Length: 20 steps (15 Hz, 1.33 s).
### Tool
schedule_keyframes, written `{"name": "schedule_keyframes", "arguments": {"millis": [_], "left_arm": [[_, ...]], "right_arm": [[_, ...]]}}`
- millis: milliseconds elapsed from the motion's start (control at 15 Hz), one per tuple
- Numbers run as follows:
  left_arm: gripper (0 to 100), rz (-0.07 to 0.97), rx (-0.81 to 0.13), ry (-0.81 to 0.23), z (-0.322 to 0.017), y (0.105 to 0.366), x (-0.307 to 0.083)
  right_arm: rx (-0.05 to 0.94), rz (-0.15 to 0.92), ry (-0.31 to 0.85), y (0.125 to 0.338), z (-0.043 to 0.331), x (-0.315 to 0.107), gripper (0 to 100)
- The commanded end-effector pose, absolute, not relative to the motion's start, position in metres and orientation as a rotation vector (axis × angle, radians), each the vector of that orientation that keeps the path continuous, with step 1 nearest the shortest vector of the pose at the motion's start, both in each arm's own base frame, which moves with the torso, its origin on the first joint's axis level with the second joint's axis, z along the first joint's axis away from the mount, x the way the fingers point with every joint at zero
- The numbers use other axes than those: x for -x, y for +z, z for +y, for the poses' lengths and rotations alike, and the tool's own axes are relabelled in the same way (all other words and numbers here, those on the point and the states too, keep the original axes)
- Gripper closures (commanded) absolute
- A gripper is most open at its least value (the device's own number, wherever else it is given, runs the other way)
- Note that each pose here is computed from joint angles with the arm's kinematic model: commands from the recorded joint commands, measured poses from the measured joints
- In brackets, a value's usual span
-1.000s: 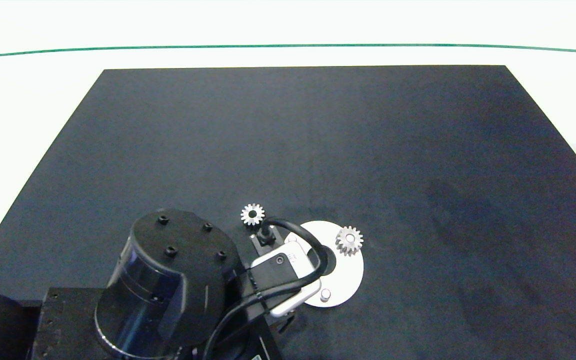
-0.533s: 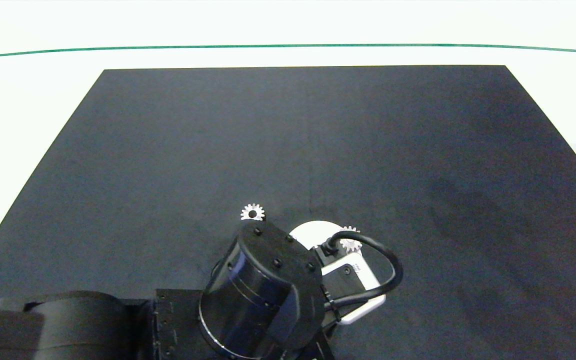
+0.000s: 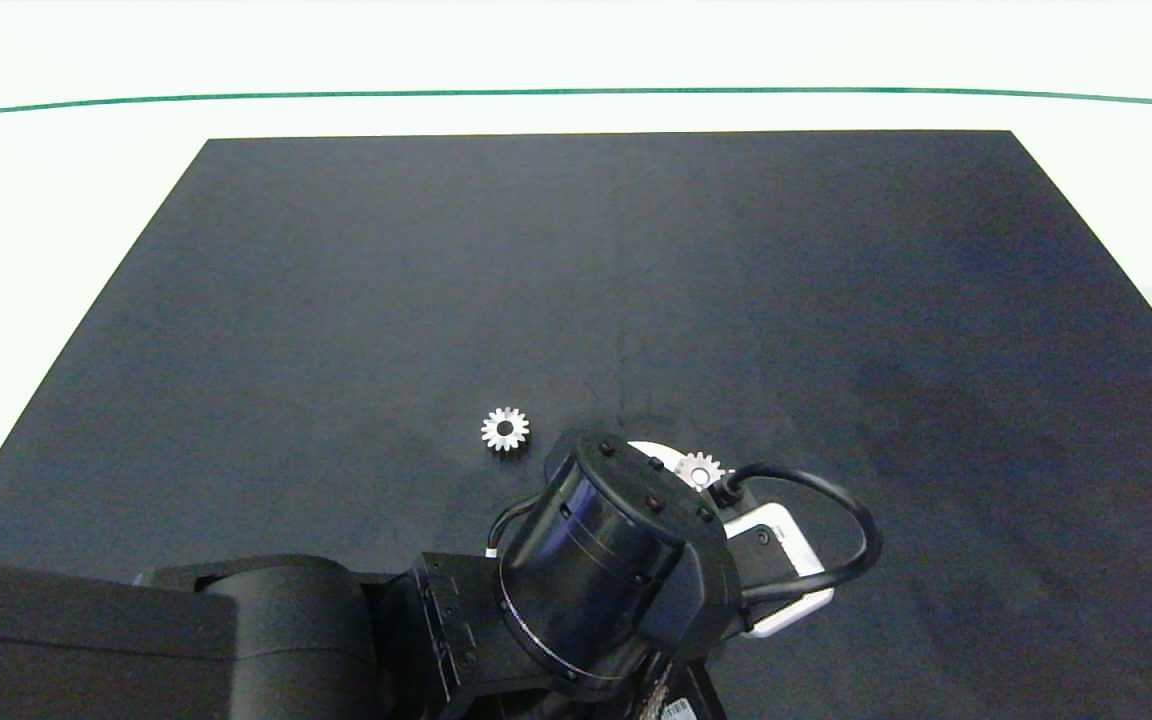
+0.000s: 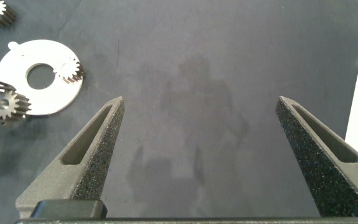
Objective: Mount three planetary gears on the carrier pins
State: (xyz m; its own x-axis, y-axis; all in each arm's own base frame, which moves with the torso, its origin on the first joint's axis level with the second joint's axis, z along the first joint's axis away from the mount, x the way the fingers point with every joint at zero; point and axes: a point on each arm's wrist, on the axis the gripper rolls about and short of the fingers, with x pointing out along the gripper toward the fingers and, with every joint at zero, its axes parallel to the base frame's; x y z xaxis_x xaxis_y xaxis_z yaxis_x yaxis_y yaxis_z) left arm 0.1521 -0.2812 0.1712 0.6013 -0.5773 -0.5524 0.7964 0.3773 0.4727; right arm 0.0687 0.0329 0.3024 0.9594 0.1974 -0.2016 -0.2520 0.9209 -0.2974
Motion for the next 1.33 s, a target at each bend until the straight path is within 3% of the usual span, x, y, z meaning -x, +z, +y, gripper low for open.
{"name": "schedule_keyframes", "arguments": {"millis": [67, 1333], "left_arm": [[84, 0.324, -0.788, -0.881, -0.2748, 0.1752, -0.1549], [84, 0.355, -0.834, -0.876, -0.2686, 0.1705, -0.1575]], "right_arm": [[0.331, 0.173, 0.231, 0.3016, 0.0328, -0.0687, 0], [0.332, 0.179, 0.232, 0.3000, 0.0330, -0.0690, 0]]}}
